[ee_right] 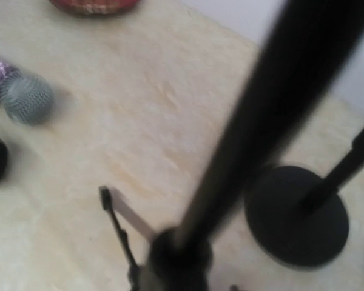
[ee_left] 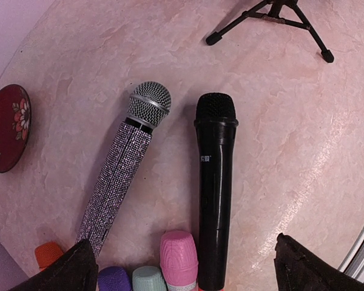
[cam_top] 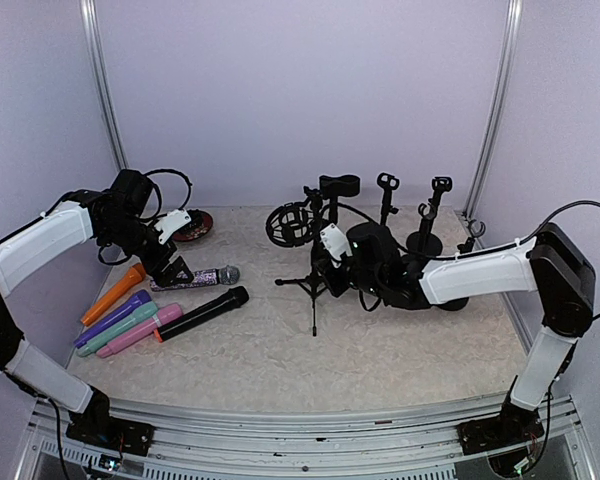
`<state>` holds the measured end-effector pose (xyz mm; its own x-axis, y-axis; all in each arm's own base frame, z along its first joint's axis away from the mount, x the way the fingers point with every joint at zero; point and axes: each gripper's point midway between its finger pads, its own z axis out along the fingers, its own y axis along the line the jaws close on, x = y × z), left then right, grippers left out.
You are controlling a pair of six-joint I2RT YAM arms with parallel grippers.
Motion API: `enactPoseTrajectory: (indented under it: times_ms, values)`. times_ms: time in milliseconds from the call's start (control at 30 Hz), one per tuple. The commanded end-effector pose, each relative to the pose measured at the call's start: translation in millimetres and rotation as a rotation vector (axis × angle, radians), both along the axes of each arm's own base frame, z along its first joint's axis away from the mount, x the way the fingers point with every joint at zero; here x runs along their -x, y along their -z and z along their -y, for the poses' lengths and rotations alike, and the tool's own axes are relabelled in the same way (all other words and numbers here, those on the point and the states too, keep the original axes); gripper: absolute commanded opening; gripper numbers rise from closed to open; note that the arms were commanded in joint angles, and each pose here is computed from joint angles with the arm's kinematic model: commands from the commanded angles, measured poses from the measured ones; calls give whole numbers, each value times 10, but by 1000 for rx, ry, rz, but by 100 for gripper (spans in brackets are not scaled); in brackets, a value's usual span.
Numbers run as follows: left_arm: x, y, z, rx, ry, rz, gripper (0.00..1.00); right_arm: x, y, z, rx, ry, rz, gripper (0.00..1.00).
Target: Remove the microphone from the stand
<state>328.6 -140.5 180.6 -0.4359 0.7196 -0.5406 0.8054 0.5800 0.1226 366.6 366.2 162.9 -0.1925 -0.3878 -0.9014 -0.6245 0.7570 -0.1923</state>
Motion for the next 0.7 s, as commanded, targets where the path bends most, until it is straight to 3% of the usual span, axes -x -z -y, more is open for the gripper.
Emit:
enactPoseTrajectory:
  times_ms: [0, 67, 167, 267, 400, 500, 667]
  values:
    - [-20, -126, -3, 15, -4, 22, 99, 9, 98, 203, 64, 77, -9, 56]
    - [-27, -138, 3, 18, -3, 27, 99, 31, -52, 201, -20, 72, -22, 71]
    - [-55, -168, 1, 23, -11, 40, 99, 60, -263, 234, -208, 54, -111, 78]
    - [-71, -197, -9, 21, -18, 54, 99, 68, -306, 292, -434, 8, -306, 77]
    - [-90, -232, -31, 18, -24, 73, 99, 89, -334, 360, -692, -42, -538, 67]
    - [-87, -237, -32, 19, -25, 75, 99, 102, -268, 300, -789, -88, -693, 62]
    - [-85, -237, -19, 29, -28, 69, 99, 132, -217, 156, -882, -167, -816, 59]
